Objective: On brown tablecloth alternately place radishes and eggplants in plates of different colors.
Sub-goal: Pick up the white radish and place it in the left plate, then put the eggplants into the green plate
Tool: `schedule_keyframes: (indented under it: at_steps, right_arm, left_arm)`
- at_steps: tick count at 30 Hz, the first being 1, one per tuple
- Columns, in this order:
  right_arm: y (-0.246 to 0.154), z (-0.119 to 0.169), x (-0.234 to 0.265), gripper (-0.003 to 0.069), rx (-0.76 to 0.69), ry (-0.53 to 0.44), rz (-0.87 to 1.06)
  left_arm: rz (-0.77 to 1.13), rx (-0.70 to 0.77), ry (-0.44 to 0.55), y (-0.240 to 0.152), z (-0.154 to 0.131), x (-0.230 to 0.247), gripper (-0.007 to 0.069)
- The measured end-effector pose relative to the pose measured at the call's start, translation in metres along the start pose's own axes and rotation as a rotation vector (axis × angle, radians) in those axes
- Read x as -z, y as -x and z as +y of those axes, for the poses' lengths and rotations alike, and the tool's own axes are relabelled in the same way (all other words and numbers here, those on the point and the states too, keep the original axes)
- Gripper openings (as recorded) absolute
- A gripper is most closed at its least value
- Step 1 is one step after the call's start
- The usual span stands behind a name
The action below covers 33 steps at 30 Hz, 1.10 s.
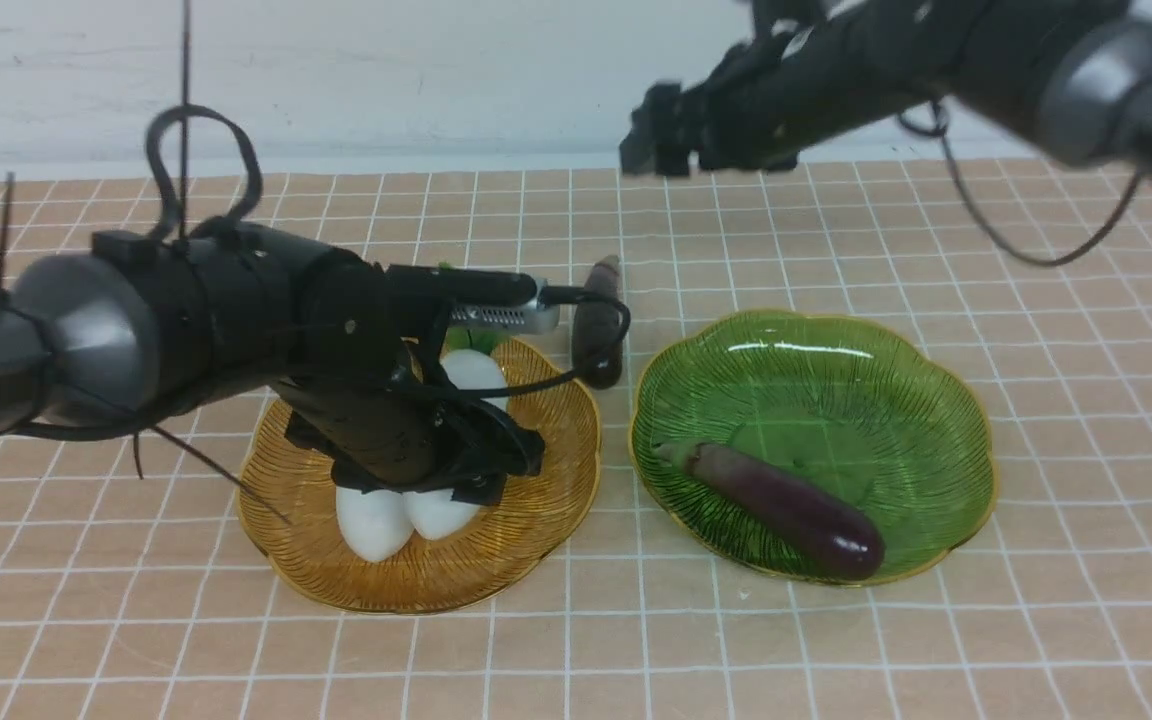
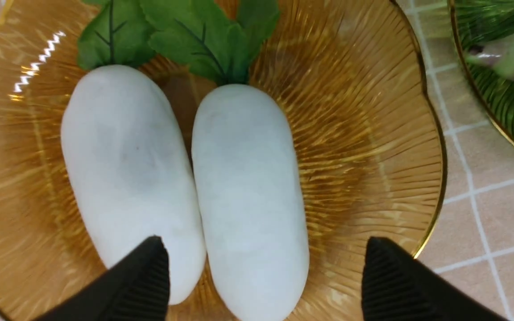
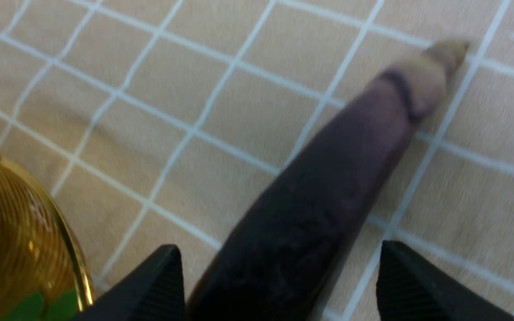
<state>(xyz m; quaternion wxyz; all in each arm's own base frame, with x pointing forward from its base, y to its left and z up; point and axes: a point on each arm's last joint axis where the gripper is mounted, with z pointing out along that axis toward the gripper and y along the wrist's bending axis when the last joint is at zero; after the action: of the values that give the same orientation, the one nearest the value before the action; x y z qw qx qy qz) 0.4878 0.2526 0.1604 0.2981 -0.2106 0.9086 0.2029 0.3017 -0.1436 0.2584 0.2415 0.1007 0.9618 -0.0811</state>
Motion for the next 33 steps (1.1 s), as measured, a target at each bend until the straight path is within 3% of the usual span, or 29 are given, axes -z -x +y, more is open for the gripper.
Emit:
schedule_keyframes:
  at_steps: [10,14,16,22,29,33]
  right_arm:
    - [-0.015,0.005,-0.019,0.0521,0.038,-0.001,0.063]
    - [-0.011,0.006,-0.019,0.0433,0.043,-0.002,0.05]
    - [-0.008,0.006,-0.018,0.0428,0.053,-0.014,0.052]
    - [0.012,0.011,0.004,0.0428,0.14,-0.055,0.078]
    - [0.031,0.019,0.045,0.0428,0.154,-0.097,0.165]
    - [0.05,0.027,0.077,0.0428,0.158,-0.12,0.12]
  left_arm:
    - [0.032,-0.009,0.018,-0.003,0.002,0.0,0.0525]
    - [0.05,-0.01,0.024,-0.005,0.002,0.001,0.0525]
    - [0.053,-0.01,0.025,-0.005,0.002,0.001,0.0525]
    - [0.065,-0.01,0.028,-0.006,0.003,0.004,0.0525]
    - [0.033,-0.005,0.021,-0.005,0.003,0.017,0.0525]
    - [0.009,0.01,0.016,-0.005,0.003,0.025,0.0525]
